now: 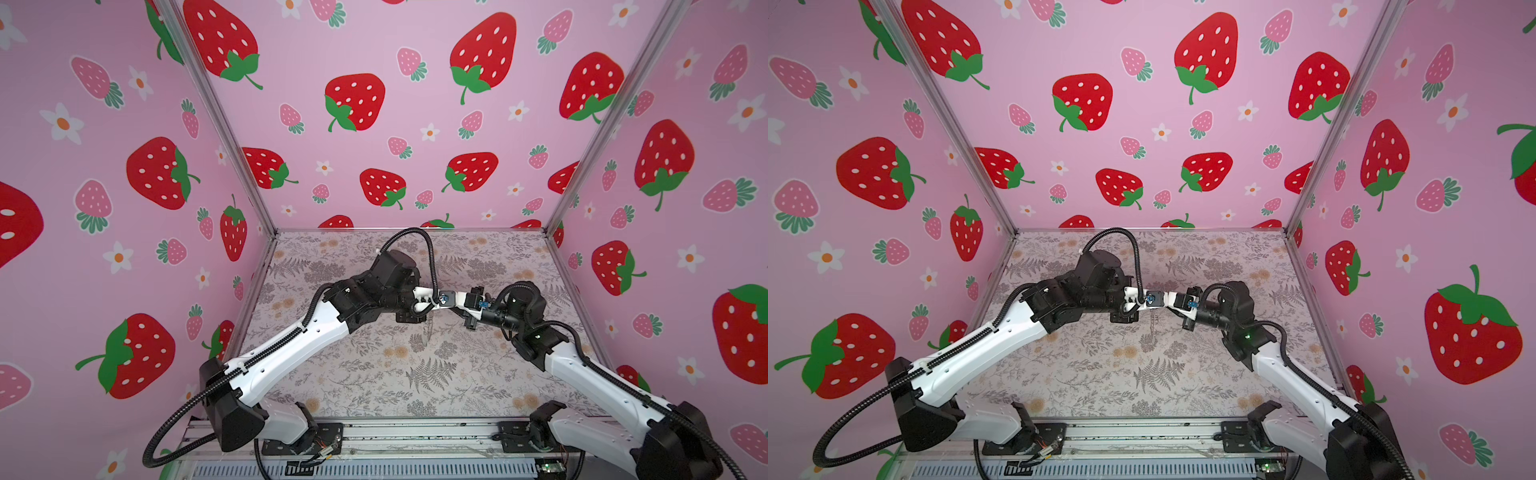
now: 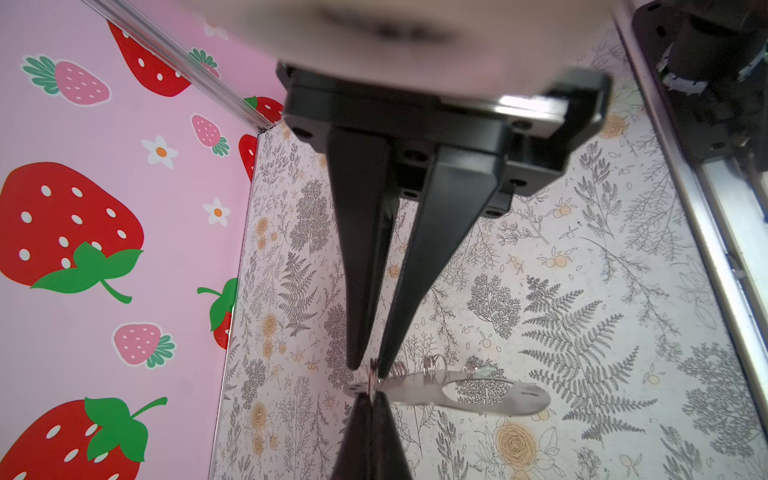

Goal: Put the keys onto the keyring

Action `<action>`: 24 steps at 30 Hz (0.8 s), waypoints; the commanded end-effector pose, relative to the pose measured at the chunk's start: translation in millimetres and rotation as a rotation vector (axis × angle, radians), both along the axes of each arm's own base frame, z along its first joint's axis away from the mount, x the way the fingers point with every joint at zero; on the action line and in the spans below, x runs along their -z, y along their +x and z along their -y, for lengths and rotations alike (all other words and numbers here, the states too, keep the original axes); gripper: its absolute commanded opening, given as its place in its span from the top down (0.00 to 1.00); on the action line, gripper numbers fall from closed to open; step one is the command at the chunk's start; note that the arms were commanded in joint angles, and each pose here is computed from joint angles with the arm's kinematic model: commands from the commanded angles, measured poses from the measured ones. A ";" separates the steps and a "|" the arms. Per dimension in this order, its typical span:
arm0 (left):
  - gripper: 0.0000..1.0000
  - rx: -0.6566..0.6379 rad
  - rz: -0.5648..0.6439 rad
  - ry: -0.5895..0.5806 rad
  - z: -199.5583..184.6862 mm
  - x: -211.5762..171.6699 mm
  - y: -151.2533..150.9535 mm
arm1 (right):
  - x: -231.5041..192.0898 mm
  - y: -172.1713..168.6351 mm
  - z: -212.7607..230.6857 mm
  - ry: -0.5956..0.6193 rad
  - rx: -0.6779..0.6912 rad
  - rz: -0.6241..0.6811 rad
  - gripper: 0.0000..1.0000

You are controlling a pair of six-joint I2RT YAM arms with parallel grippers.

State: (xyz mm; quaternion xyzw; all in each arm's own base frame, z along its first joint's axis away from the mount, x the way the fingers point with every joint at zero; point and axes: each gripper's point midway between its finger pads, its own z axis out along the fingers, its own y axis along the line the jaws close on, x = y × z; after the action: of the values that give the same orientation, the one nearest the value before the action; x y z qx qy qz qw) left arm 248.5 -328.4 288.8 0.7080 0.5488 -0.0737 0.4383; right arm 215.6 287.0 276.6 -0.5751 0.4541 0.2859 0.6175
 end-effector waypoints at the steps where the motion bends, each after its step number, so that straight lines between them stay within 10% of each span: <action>1: 1.00 0.021 0.048 -0.016 4.6 -18.3 0.8 | -16.4 -2.6 -3.6 0.033 -0.029 0.033 0.90; 14: 1.00 0.036 0.060 -0.010 9.4 -18.6 -4.9 | -20.4 -5.1 -4.6 0.087 -0.045 0.002 1.00; 20: 0.56 -0.028 0.062 -0.090 -1.4 -30.8 1.8 | -13.6 -4.3 -2.0 0.127 -0.030 -0.032 1.00; 24: 0.52 -0.085 0.037 -0.208 -20.9 -41.4 6.8 | -17.7 -4.6 -1.2 0.166 -0.029 -0.043 1.00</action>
State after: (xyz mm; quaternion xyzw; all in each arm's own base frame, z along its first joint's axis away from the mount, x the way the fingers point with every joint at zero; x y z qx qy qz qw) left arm 255.2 -316.5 308.5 0.6696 0.5601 -0.0724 0.4823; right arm 214.0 288.3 275.8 -0.5373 0.4590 0.3306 0.6255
